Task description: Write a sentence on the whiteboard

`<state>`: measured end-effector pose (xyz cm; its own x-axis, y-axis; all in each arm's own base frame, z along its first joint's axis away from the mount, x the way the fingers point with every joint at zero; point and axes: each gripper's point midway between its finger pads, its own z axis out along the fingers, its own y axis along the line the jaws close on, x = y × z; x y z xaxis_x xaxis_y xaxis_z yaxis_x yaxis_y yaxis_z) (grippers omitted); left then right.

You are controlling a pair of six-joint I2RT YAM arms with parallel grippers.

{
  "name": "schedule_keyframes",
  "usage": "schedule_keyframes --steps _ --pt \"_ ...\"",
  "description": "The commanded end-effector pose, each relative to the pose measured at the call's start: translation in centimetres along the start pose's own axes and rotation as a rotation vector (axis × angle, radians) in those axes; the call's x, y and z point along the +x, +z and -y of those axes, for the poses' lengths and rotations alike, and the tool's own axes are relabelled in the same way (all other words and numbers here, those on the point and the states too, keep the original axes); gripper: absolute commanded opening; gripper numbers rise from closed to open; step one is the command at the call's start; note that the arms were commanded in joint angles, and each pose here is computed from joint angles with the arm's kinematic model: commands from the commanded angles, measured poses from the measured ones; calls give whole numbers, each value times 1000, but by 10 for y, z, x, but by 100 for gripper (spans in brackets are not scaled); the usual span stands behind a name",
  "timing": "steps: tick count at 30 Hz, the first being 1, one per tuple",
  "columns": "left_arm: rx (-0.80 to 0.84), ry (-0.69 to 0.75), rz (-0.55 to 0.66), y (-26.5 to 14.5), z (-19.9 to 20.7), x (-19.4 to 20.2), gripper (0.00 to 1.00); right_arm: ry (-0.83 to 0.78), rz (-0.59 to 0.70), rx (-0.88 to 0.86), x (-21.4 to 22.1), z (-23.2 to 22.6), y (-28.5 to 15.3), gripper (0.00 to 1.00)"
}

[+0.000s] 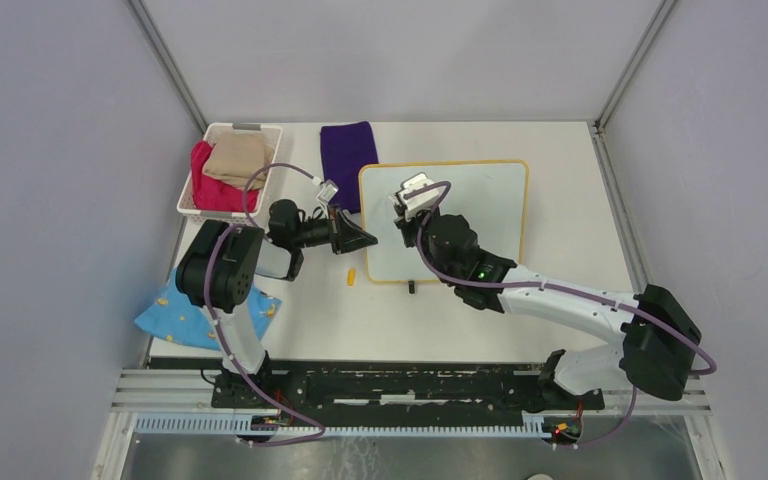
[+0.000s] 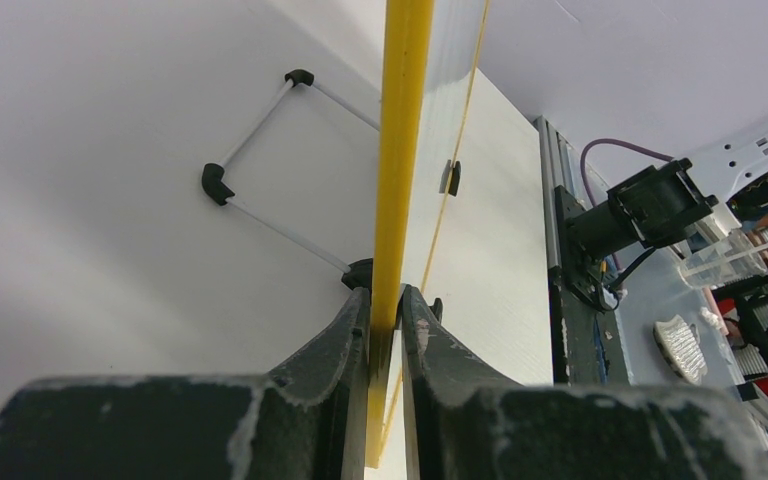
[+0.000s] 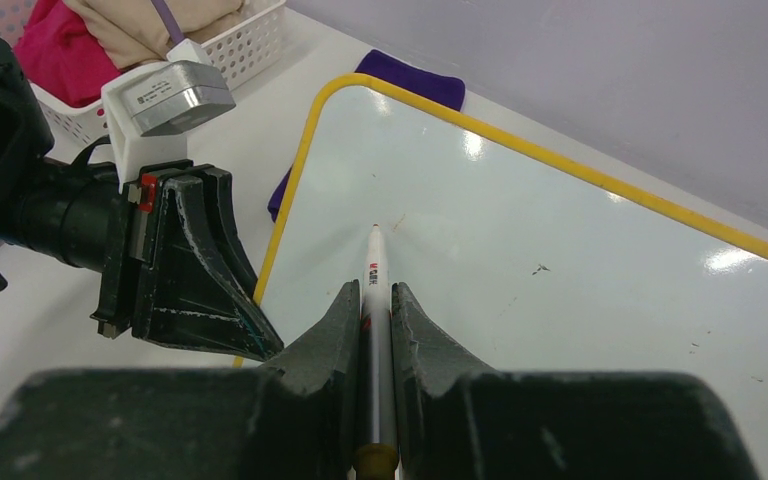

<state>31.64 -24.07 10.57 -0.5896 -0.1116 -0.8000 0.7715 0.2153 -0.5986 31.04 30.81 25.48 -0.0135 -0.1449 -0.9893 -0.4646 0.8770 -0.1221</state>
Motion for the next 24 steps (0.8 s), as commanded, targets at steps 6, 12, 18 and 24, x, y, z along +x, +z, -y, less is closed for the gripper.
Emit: schedule_keyframes --steps 6,12,18,24 --pt "-54 -13 -29 2 -12 12 2 71 90 13 -33 3 8 0" --pt "-59 -17 -32 2 -14 13 2 44 52 9 -22 2 6 0" --pt "-62 -20 -37 2 -15 14 2 15 10 32 -12 6 7 0" --pt "-65 -17 -44 2 -15 15 2 10 1 65 -11 9 11 0"
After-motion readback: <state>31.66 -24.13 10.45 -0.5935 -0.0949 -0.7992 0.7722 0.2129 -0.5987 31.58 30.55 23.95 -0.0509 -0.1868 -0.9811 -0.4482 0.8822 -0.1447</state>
